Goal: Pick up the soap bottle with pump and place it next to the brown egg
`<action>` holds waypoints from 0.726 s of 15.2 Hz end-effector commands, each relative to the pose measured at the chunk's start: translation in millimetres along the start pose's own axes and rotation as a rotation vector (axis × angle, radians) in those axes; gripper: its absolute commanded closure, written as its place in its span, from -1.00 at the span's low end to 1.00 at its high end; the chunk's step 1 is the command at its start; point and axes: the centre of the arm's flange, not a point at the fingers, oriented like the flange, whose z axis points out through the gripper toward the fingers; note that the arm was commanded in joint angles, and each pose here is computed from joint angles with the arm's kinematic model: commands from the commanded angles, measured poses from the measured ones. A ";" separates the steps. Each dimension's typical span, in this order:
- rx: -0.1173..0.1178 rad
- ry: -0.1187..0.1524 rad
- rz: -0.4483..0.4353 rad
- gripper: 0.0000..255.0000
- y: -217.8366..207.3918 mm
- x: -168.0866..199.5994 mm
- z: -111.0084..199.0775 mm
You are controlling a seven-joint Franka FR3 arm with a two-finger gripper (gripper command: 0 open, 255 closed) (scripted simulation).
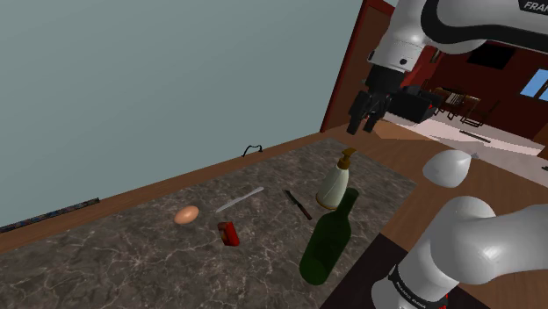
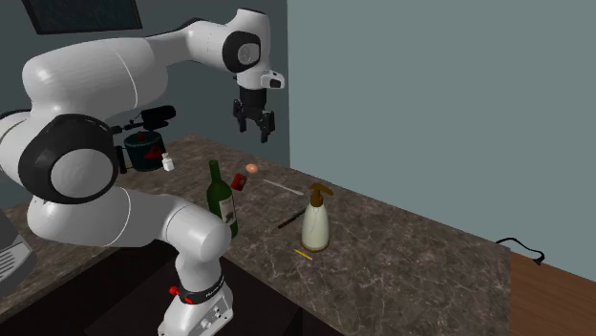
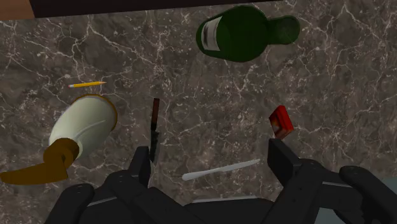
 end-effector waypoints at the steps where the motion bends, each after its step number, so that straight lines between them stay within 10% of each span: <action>1: 0.000 0.000 0.000 -1.00 0.0 0.0 0.0; 11: 0.011 0.073 0.346 -1.00 100.2 44.0 64.9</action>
